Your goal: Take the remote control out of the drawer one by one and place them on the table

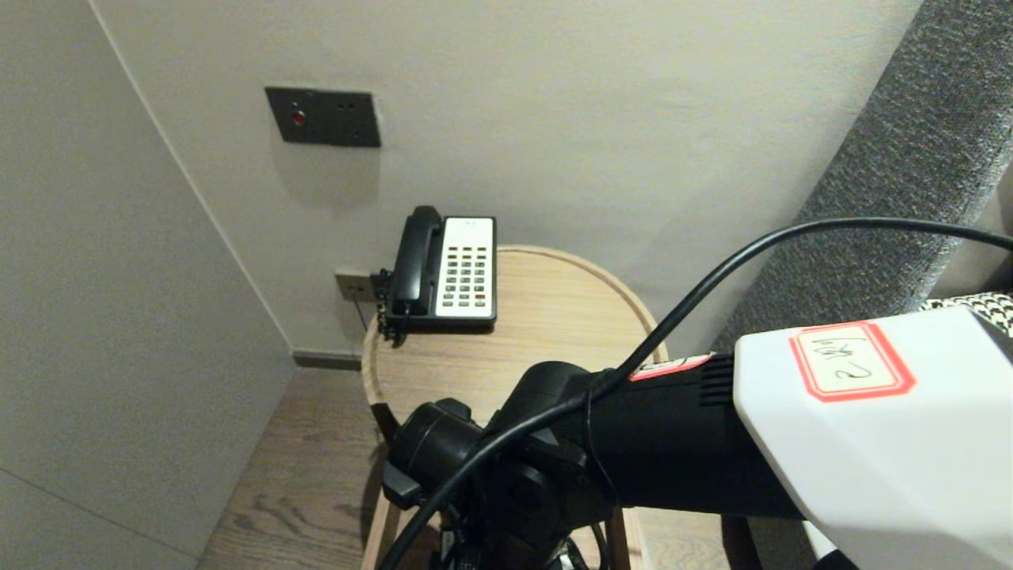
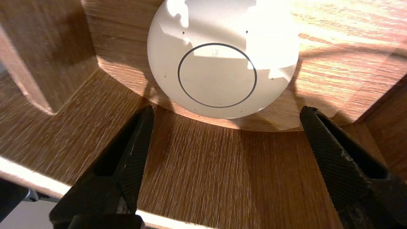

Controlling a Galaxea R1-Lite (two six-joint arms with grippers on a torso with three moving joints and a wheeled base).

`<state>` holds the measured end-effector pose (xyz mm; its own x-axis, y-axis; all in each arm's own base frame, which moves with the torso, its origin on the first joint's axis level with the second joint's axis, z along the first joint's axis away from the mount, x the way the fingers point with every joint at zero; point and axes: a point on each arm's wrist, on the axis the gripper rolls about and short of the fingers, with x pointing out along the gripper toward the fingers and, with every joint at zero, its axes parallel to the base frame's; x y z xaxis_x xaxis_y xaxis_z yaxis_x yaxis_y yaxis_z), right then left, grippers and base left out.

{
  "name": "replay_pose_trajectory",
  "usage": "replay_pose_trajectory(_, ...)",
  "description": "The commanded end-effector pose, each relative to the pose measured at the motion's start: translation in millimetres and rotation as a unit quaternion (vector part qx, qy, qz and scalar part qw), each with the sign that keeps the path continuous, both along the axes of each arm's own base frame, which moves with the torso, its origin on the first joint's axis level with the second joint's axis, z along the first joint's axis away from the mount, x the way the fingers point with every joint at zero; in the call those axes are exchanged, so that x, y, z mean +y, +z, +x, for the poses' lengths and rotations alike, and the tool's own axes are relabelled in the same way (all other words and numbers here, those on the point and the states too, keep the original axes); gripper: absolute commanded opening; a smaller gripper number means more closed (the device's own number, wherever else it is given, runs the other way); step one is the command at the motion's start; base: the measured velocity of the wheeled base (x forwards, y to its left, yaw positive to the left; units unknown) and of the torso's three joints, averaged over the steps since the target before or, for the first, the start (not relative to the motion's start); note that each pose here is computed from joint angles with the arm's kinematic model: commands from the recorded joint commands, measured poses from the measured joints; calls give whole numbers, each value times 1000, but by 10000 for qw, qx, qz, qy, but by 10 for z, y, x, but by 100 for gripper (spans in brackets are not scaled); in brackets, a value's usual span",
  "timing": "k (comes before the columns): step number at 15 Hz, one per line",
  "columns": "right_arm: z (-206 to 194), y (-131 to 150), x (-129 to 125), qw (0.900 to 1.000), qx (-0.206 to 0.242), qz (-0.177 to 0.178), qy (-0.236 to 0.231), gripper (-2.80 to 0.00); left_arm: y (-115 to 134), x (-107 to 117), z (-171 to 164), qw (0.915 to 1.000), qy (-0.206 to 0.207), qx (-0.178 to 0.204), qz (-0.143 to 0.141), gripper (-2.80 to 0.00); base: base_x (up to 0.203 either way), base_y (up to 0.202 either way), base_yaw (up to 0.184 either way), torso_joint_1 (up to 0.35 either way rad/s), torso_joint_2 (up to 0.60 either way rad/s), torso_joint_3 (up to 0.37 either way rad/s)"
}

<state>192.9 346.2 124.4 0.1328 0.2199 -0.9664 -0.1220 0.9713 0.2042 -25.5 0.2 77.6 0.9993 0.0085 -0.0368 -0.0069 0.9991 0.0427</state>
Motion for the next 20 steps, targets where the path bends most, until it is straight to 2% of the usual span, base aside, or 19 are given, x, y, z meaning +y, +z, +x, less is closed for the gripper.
replay_pose_trajectory(1, 4, -31, 7, 10000, 29, -48, -27, 0, 0, 0, 0, 10000, 4, 0, -4, -280, 0, 0, 0, 0, 0, 0)
replay_pose_trajectory(11, 55, -203, 97, 9994, -166, -305, -84, 0, 0, 0, 0, 10000, 3, 0, 3, -280, 0, 0, 0, 0, 0, 0)
replay_pose_trajectory(20, 75, -302, 116, 9990, -147, -426, -74, 0, 0, 0, 0, 10000, 3, 0, 3, -280, 0, 0, 0, 0, 0, 0)
